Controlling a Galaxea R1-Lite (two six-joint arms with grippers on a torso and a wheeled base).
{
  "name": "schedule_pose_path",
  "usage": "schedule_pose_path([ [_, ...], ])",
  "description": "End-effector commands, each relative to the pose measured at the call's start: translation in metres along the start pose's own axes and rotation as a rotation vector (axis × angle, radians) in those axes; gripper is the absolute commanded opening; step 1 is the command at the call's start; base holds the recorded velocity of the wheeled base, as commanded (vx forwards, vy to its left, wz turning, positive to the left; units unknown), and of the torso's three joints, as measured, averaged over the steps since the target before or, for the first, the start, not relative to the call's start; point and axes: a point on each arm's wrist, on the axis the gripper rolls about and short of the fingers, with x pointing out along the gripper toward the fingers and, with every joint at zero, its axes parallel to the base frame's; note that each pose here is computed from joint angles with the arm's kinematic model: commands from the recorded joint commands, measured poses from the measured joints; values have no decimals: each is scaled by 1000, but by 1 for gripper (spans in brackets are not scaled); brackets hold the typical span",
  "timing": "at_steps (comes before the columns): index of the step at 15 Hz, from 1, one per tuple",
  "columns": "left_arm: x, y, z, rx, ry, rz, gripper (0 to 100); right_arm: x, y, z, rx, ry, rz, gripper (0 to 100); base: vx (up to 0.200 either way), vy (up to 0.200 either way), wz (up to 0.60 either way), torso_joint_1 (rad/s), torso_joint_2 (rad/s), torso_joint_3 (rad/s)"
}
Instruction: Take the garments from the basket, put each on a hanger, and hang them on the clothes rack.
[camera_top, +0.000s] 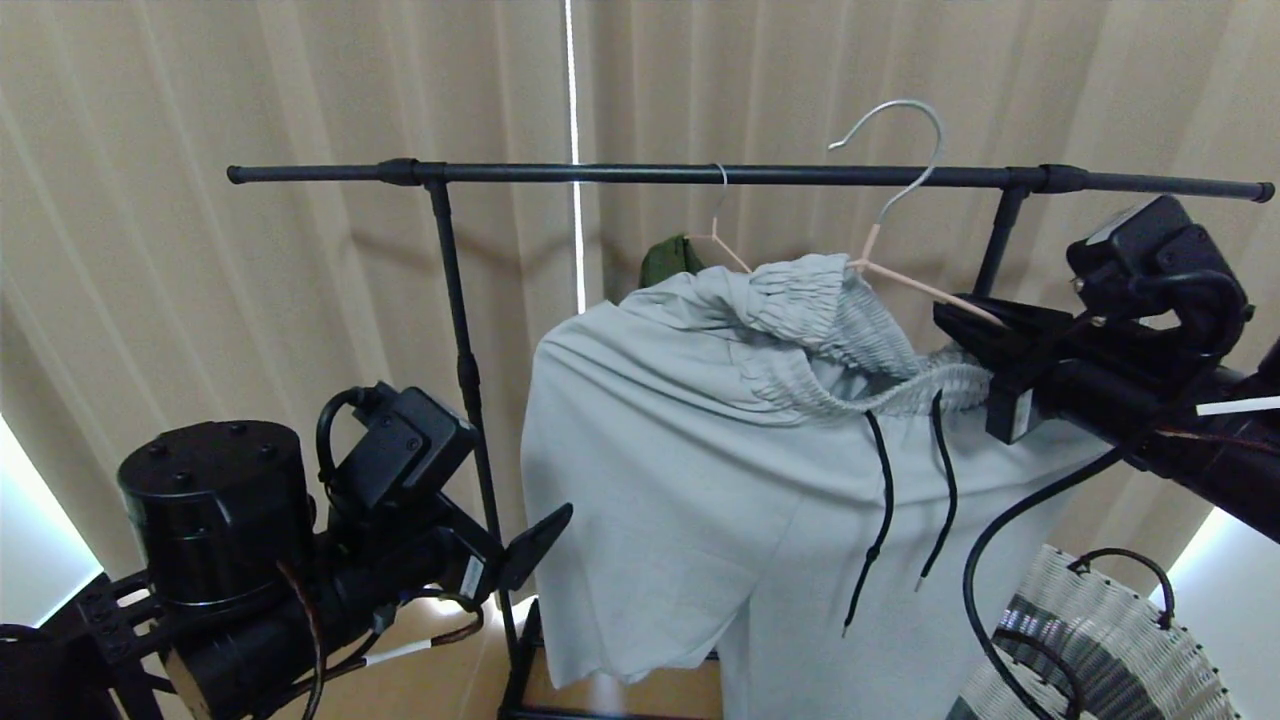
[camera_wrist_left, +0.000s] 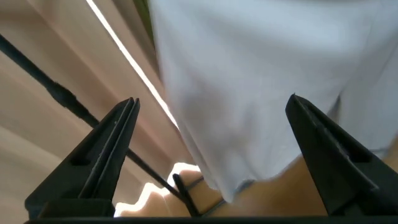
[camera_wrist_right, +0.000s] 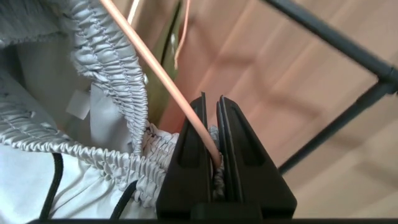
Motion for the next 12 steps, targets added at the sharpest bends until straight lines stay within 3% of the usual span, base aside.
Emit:
schedule_pose_path([
  [1, 2, 5, -2, -4, 8, 18, 100, -13, -4, 12, 8, -58, 4, 0, 0, 0, 0, 0, 0, 0],
  [7, 16, 14, 1, -11, 5, 49, 100, -22, -7, 20, 18, -105, 22, 0, 0, 0, 0, 0, 0, 0],
  [8, 16, 13, 1, -11, 6, 47, 0, -22, -7, 21, 18, -110, 22, 0, 0, 0, 0, 0, 0, 0],
  [12, 15, 13, -2, -10, 13, 50, 0, -21, -7, 21, 17, -109, 20, 0, 0, 0, 0, 0, 0, 0],
])
